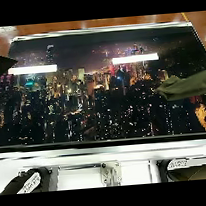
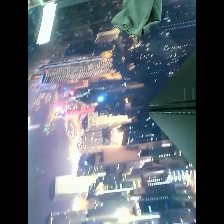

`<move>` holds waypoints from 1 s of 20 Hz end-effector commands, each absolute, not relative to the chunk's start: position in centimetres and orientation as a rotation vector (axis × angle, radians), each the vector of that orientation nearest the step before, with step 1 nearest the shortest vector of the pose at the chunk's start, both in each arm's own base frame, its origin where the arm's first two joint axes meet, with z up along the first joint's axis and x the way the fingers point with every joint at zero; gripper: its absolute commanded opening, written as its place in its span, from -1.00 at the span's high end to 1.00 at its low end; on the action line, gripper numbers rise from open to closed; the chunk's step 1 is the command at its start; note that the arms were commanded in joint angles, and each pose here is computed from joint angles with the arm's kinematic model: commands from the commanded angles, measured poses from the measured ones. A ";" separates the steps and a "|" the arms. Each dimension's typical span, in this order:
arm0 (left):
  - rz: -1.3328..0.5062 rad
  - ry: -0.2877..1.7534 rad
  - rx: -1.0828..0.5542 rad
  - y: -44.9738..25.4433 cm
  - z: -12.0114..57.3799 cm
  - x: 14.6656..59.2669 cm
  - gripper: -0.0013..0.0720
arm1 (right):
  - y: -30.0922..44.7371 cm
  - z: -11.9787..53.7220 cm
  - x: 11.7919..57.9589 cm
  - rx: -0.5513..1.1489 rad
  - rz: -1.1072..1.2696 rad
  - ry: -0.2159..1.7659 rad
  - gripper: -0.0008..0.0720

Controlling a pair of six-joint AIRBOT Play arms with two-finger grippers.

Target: Fold the shirts.

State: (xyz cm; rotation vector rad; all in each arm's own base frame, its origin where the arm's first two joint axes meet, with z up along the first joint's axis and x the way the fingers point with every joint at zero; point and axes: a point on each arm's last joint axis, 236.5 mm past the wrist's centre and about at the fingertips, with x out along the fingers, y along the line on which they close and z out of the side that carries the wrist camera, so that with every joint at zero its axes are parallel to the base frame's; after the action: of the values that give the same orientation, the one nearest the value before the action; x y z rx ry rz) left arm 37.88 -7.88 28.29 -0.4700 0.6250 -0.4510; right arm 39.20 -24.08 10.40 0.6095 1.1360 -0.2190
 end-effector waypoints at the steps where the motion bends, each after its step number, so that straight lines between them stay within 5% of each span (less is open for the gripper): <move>1: -0.485 0.637 -0.467 -9.3 28.3 37.6 0.86 | -30.2 7.4 32.3 0.753 -0.372 1.187 0.79; 10: -0.526 0.649 -0.449 -10.9 28.2 37.1 0.85 | -29.5 -0.3 17.4 1.222 -0.592 1.269 0.79; 20: -0.526 0.648 -0.447 -10.9 28.2 37.1 0.85 | -23.6 -6.4 12.7 1.240 -0.676 1.390 0.79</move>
State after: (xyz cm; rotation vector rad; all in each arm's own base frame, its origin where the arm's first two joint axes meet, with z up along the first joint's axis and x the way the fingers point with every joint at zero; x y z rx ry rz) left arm 37.12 -10.92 28.26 -0.4491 0.6476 -0.5253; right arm 14.41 -24.59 -4.70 1.2633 1.3429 -0.6378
